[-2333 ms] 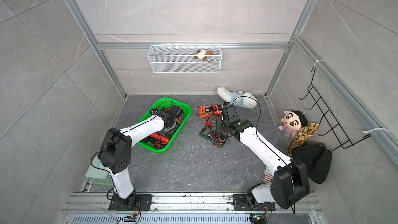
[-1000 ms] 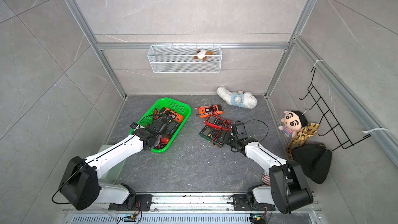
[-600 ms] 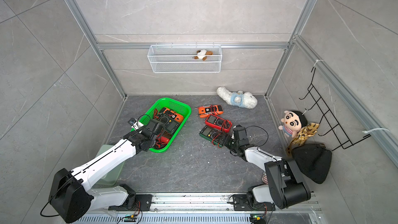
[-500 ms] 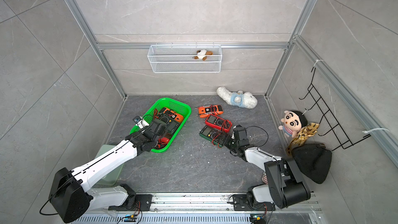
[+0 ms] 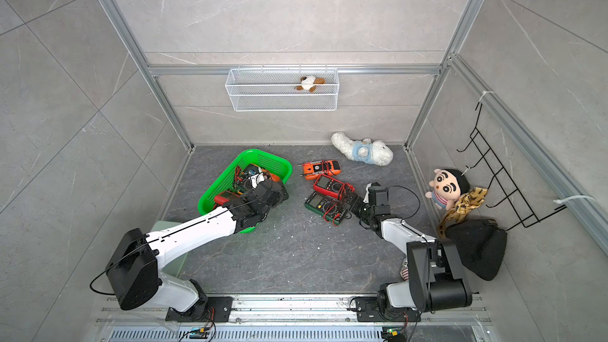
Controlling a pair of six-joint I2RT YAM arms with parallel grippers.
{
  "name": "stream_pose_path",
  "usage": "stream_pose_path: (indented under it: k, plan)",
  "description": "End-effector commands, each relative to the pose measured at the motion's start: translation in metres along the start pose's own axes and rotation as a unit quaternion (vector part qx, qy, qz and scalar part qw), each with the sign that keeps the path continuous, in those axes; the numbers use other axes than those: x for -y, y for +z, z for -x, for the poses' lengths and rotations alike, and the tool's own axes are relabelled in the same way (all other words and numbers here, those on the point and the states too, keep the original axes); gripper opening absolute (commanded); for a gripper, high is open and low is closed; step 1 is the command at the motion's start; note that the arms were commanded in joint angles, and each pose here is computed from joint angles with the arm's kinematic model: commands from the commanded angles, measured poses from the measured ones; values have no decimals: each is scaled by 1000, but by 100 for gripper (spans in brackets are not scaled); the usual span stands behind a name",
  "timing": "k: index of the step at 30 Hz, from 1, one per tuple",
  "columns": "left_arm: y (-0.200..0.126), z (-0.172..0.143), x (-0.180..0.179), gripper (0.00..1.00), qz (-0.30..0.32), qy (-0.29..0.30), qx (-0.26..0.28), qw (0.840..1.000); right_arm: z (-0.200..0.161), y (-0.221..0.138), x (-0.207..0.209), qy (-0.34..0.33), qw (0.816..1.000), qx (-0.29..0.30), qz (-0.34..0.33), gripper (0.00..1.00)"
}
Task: Put the multimeter into the basket
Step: Pick up the multimeter from the center of the board.
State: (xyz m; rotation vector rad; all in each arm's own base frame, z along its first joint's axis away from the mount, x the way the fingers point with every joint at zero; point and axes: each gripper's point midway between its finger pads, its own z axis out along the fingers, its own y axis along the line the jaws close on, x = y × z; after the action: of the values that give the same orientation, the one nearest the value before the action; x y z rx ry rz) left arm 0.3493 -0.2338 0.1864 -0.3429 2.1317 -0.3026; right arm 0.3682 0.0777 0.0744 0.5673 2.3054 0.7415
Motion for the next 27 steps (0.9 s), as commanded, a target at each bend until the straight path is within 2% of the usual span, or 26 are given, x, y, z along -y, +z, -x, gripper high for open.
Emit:
stream_pose_path:
  k: [1,10,23,27]
  plan:
    - [-5,20,20,98,-34,5,27,999,18,12,-12,1,998,3,57,95]
    - [-4,27,1,98,1,7,46,999,32,43,-18,12,994,-5,109,91]
    - [-10,36,-17,98,23,-2,64,998,37,82,-6,20,995,-20,90,88]
    - [-10,36,-23,98,30,-5,65,997,29,90,-4,15,996,-34,79,81]
